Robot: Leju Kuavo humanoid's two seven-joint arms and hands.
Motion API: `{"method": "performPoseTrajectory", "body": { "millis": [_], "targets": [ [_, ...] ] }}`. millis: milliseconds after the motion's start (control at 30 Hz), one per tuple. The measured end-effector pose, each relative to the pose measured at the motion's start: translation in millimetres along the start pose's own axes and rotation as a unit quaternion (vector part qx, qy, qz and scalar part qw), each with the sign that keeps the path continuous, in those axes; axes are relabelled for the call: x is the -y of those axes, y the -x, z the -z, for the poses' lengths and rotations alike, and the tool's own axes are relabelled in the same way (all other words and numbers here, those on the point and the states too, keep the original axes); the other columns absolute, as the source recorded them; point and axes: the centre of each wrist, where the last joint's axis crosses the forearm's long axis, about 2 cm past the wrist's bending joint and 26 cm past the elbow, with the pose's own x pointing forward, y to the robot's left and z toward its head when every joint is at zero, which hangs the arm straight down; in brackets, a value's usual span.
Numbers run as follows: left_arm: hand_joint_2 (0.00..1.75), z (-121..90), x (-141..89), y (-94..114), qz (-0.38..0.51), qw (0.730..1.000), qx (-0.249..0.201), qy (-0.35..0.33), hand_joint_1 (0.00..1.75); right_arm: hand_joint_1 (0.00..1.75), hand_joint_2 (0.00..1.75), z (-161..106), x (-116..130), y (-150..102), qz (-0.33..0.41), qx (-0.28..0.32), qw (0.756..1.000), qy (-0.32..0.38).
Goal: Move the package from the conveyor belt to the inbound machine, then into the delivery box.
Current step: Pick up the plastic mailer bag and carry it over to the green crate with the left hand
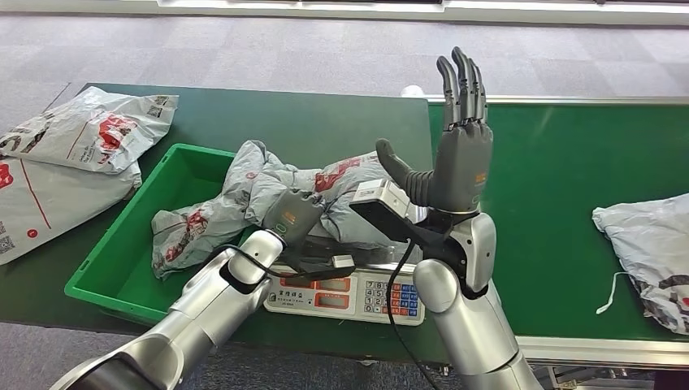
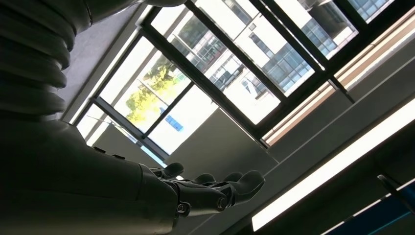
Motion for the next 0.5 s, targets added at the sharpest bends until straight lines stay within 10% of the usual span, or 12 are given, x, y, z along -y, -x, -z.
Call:
{"method": "performPoseTrajectory", "body": {
  "millis": [200, 500],
  "targets": [
    [1.75, -3.1, -23.2, 15.2, 0.005, 0.98, -0.108, -0.169, 1.75, 0.0, 1.75, -7.1, 3.9, -3.3, -0.01, -0.014, 1.0, 0.009],
    [1.75, -10.6, -51.5, 32.7, 0.016, 0.965, -0.118, -0.234, 1.75, 0.0, 1.75, -9.8, 9.2, -6.2, -0.01, -0.016, 1.0, 0.017]
  ]
}}
